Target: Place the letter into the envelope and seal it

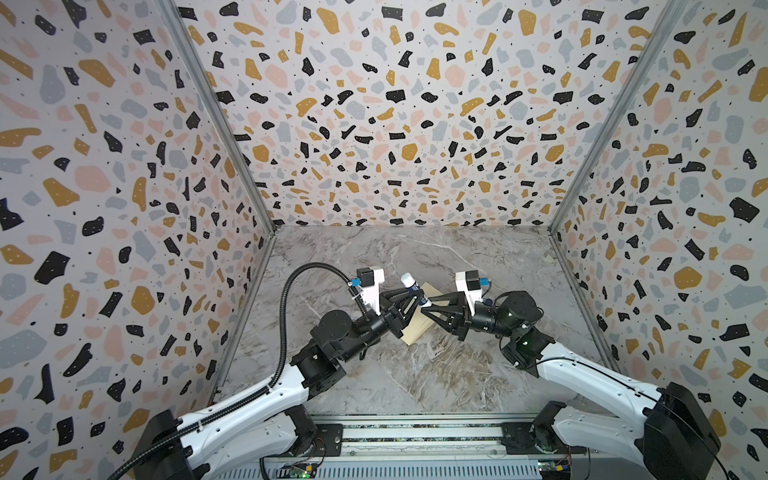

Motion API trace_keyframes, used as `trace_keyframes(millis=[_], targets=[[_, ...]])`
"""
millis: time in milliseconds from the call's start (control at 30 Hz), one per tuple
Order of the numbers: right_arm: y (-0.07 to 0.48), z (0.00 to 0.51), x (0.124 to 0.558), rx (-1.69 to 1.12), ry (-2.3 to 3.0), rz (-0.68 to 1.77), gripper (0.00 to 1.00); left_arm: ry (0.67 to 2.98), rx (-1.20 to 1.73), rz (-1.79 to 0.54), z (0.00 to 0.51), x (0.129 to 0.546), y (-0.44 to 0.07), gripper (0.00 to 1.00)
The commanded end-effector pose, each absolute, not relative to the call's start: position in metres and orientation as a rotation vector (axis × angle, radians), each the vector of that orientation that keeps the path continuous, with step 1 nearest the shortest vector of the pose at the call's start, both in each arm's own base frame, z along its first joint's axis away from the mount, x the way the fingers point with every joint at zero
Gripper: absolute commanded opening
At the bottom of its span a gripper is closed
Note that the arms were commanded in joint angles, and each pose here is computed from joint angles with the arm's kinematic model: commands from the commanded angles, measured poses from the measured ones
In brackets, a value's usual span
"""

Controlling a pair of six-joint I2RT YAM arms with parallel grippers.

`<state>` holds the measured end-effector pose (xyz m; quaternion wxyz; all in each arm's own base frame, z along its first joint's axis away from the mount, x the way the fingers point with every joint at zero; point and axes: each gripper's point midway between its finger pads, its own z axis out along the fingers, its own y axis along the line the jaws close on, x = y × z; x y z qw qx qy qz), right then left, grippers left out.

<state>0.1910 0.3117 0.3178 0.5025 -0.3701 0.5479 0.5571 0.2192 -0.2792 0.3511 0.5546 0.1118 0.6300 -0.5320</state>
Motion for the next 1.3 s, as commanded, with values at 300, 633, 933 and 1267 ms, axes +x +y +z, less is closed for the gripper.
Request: trace_keyframes(millis=[300, 633, 933, 1267], targets=[[0.289, 0.338, 0.216, -0.71, 1.194, 0.563, 0.7, 1.406, 0.082, -1.296, 0.377, 0.229, -0.262, 0.0], [0.287, 0.356, 0.205, -0.655, 1.047, 0.289, 0.66, 1.407, 0.08, -1.303, 0.378, 0.229, -0.263, 0.0], [0.303, 0.355, 0.201, -0.679, 1.029, 0.293, 0.52, 1.416, 0.083, -1.302, 0.375, 0.23, -0.265, 0.0], [0.309, 0.361, 0.199, -0.671, 1.016, 0.31, 0.42, 1.419, 0.081, -1.303, 0.374, 0.231, -0.264, 0.0]])
